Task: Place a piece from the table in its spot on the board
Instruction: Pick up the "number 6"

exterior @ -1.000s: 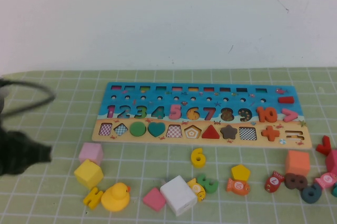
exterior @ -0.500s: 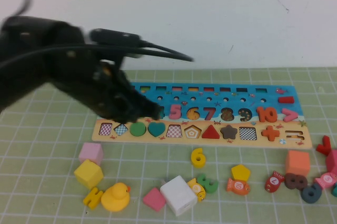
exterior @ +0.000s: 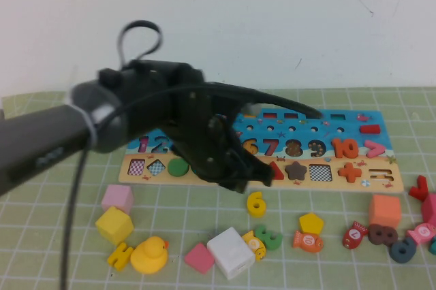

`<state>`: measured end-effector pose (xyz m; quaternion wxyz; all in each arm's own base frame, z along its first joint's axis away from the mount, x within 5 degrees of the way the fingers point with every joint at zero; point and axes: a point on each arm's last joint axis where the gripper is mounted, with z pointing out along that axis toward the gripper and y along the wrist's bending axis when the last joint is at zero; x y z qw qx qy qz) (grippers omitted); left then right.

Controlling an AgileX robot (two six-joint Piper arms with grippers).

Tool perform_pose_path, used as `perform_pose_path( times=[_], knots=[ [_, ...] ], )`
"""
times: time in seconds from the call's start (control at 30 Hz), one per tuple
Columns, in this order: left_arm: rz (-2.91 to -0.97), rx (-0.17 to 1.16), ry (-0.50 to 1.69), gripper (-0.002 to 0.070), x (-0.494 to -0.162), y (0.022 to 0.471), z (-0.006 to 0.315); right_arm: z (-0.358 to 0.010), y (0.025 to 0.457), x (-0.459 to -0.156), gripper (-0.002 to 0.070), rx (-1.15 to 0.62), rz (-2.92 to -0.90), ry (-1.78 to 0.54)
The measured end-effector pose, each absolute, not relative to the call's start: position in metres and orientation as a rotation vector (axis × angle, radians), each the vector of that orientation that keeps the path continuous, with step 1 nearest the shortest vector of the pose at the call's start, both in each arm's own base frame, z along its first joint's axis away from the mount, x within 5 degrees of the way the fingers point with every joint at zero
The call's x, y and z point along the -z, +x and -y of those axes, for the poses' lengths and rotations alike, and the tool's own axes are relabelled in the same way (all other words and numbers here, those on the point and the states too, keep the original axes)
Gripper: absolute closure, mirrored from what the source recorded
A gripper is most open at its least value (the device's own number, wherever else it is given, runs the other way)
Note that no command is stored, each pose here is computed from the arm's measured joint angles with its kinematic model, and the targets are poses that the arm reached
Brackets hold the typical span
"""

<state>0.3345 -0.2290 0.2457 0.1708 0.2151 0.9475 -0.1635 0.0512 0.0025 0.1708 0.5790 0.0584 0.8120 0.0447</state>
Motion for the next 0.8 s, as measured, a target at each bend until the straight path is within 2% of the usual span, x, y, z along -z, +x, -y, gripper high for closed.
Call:
perform_pose_path(
  times=[0.2, 0.3, 0.5, 0.8],
  knots=[
    [-2.677, 0.410, 0.608, 0.0384, -0.242, 0.339, 0.262, -0.003, 0.051, -0.171, 0.0679, -0.105, -1.899, 0.137],
    [-2.718, 0.367, 0.527, 0.0309, -0.233, 0.347, 0.269, -0.003, 0.051, -0.171, 0.0679, -0.105, -1.899, 0.137],
    [-2.829, 0.290, 0.453, 0.0281, -0.207, 0.357, 0.274, -0.003, 0.051, -0.171, 0.0679, -0.105, -1.899, 0.137],
    [-2.838, 0.300, 0.447, 0.0281, -0.205, 0.358, 0.276, -0.003, 0.051, -0.171, 0.0679, -0.105, -1.899, 0.137]
  ],
)
